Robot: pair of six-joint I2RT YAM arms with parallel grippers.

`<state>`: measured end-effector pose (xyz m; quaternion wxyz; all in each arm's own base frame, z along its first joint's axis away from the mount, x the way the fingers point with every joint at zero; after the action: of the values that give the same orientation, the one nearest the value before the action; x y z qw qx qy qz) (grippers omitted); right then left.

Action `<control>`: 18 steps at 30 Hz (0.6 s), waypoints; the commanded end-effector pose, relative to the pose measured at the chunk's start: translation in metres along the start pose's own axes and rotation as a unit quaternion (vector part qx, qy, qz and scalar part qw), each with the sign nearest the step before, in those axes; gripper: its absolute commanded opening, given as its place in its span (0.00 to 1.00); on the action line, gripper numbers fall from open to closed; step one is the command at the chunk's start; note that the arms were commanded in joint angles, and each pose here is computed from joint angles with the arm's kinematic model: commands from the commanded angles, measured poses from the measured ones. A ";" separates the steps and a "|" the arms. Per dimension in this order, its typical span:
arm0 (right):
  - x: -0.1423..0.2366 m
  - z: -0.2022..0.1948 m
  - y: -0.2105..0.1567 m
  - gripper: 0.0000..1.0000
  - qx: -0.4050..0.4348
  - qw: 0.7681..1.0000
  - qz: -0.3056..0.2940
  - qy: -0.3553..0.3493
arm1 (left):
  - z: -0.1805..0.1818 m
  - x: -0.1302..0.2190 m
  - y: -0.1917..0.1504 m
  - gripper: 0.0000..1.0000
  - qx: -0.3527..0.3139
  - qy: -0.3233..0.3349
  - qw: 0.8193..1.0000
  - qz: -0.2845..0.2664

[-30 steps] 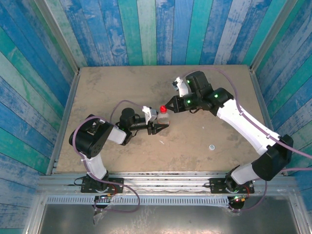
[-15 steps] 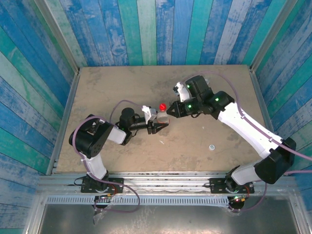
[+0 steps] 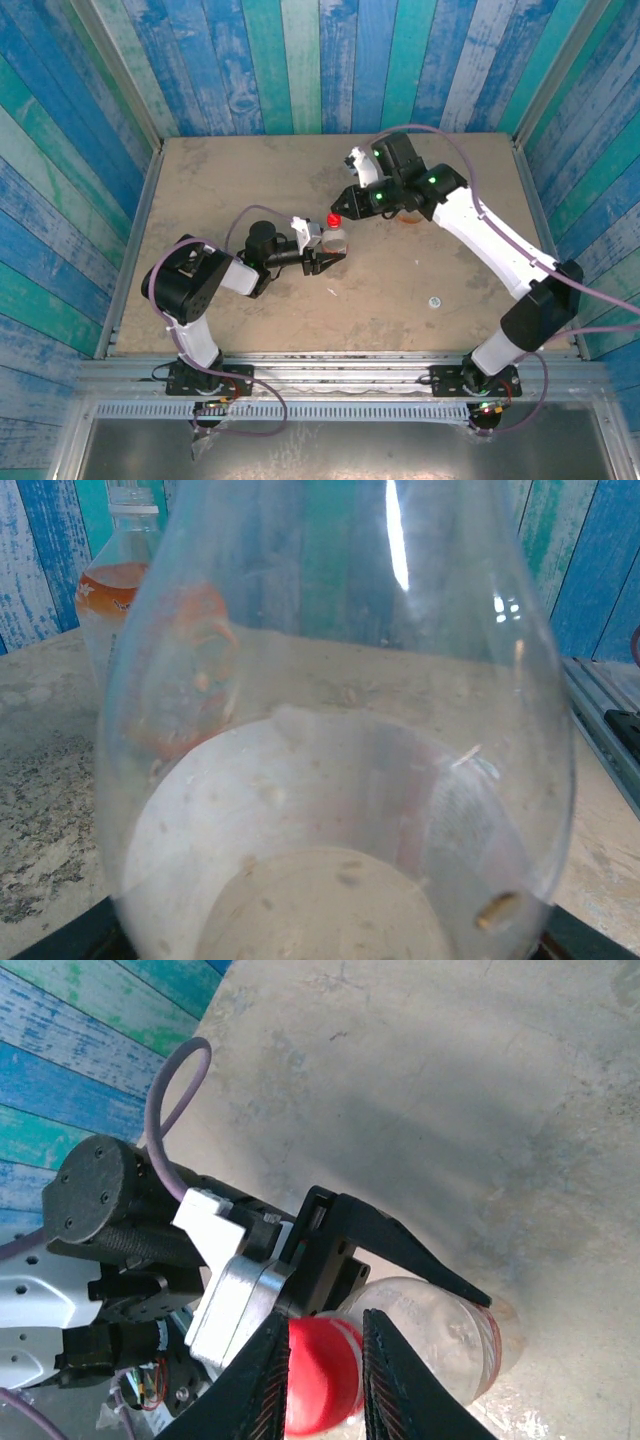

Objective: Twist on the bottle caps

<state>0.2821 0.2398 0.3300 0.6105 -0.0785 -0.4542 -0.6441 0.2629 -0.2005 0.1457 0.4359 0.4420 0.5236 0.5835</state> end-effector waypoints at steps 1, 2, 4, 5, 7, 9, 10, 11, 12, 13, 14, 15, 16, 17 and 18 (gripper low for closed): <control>-0.001 0.003 0.001 0.23 0.003 1.000 0.018 0.023 | 0.001 0.002 -0.021 0.63 0.039 0.007 0.998 0.043; -0.002 0.003 0.000 0.21 0.001 0.999 0.021 0.026 | 0.000 0.002 -0.021 0.63 0.040 0.007 0.998 0.044; -0.004 0.002 -0.003 0.19 -0.003 0.999 0.030 0.030 | 0.001 0.002 -0.021 0.63 0.041 0.010 0.998 0.045; -0.004 0.001 -0.005 0.17 -0.006 0.999 0.034 0.029 | 0.001 0.002 -0.021 0.63 0.041 0.010 0.998 0.044; -0.004 0.000 -0.009 0.14 -0.009 0.999 0.038 0.027 | 0.002 0.002 -0.021 0.63 0.043 0.012 0.998 0.044; -0.003 -0.001 -0.013 0.12 -0.012 0.999 0.038 0.024 | 0.003 0.002 -0.021 0.63 0.045 0.013 0.998 0.043; -0.002 -0.001 -0.015 0.11 -0.014 0.999 0.039 0.023 | 0.003 0.002 -0.021 0.62 0.046 0.013 0.998 0.043; -0.001 -0.001 -0.017 0.11 -0.015 0.999 0.039 0.022 | 0.004 0.002 -0.021 0.63 0.046 0.013 0.998 0.042; 0.000 -0.002 -0.018 0.11 -0.016 0.999 0.039 0.020 | 0.004 0.002 -0.021 0.63 0.048 0.014 0.998 0.041; 0.001 -0.003 -0.020 0.11 -0.017 0.999 0.038 0.017 | 0.004 0.002 -0.021 0.62 0.049 0.014 0.998 0.041; 0.002 -0.003 -0.022 0.11 -0.019 0.999 0.039 0.016 | 0.004 0.003 -0.020 0.62 0.049 0.015 0.998 0.039; 0.002 -0.004 -0.025 0.11 -0.021 0.999 0.040 0.015 | 0.005 0.003 -0.020 0.62 0.050 0.015 0.998 0.039; 0.004 -0.004 -0.026 0.10 -0.022 0.999 0.038 0.015 | 0.005 0.003 -0.020 0.62 0.050 0.015 0.998 0.038; 0.004 -0.004 -0.028 0.10 -0.023 0.999 0.038 0.015 | 0.005 0.003 -0.020 0.62 0.050 0.016 0.998 0.038; 0.005 -0.004 -0.031 0.09 -0.024 0.999 0.038 0.015 | 0.005 0.003 -0.020 0.62 0.051 0.015 0.998 0.038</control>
<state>0.2716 0.2340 0.3258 0.6211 -0.0685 -0.4386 -0.6459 0.2616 -0.2012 0.1454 0.4407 0.4498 0.5197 0.5775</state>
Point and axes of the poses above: each hand's point on the last joint's axis, 136 mm out from that joint toward the fingers, its own x axis back along the fingers, its own z axis along the line the jaws close on, y = z × x, the point moved 10 cm from there along x, back along the fingers, and after that the axes turned 5 degrees about -x, right-handed, at the moved point
